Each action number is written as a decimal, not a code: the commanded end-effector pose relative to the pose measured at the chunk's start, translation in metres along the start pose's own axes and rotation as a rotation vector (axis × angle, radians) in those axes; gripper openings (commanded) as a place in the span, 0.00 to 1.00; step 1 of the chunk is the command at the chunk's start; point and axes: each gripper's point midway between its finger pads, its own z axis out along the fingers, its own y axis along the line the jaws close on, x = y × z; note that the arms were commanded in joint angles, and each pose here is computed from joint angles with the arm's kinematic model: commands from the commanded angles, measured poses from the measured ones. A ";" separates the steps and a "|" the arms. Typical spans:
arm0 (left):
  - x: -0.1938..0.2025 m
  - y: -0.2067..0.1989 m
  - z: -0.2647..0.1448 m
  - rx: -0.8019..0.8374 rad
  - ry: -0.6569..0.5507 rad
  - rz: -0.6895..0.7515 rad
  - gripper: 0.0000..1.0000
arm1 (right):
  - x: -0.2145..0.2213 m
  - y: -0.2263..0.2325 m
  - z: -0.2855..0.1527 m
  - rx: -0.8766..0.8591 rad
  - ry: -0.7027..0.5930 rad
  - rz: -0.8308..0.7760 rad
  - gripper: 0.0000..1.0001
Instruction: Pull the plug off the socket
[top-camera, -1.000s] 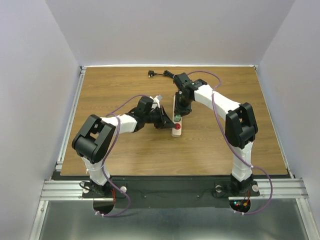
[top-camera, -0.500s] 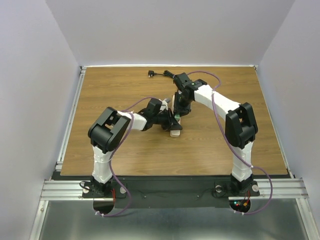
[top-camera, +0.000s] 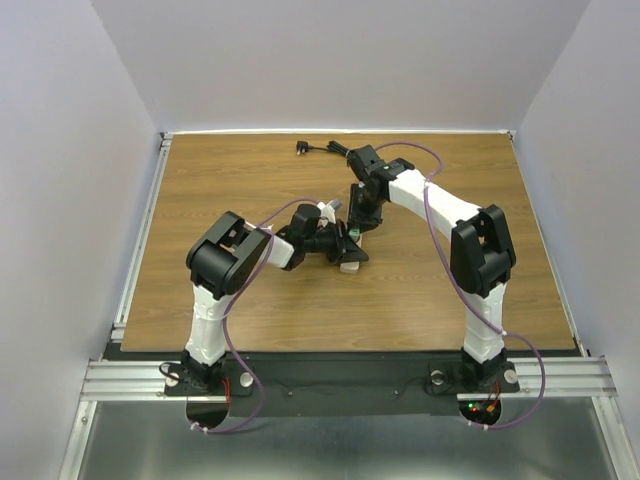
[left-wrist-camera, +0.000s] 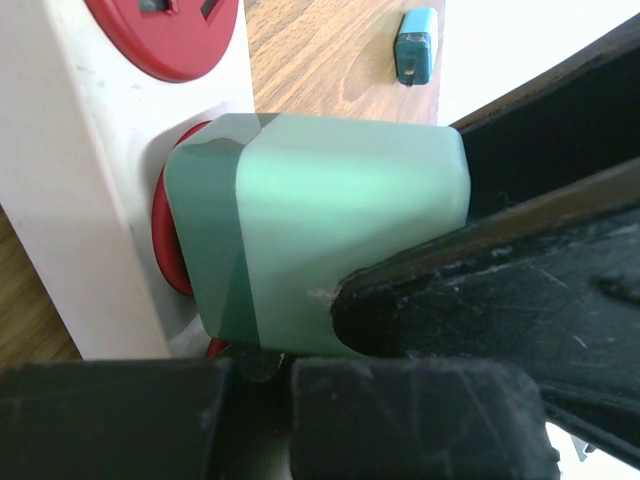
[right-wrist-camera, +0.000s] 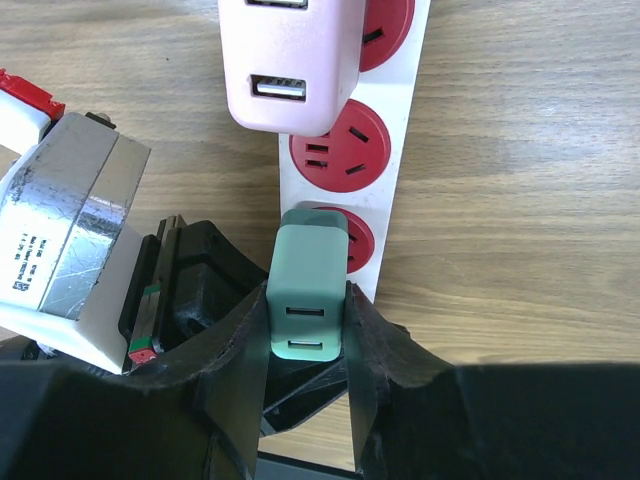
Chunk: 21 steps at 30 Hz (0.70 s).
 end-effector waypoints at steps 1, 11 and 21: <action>0.050 0.128 -0.016 -0.378 0.056 -0.166 0.00 | -0.030 0.035 -0.067 -0.134 -0.160 -0.016 0.00; 0.059 0.140 -0.017 -0.397 0.077 -0.186 0.00 | -0.040 0.042 -0.094 -0.164 -0.219 -0.008 0.00; 0.043 0.108 -0.019 -0.330 0.049 -0.143 0.00 | -0.037 0.035 -0.085 -0.126 -0.195 -0.015 0.00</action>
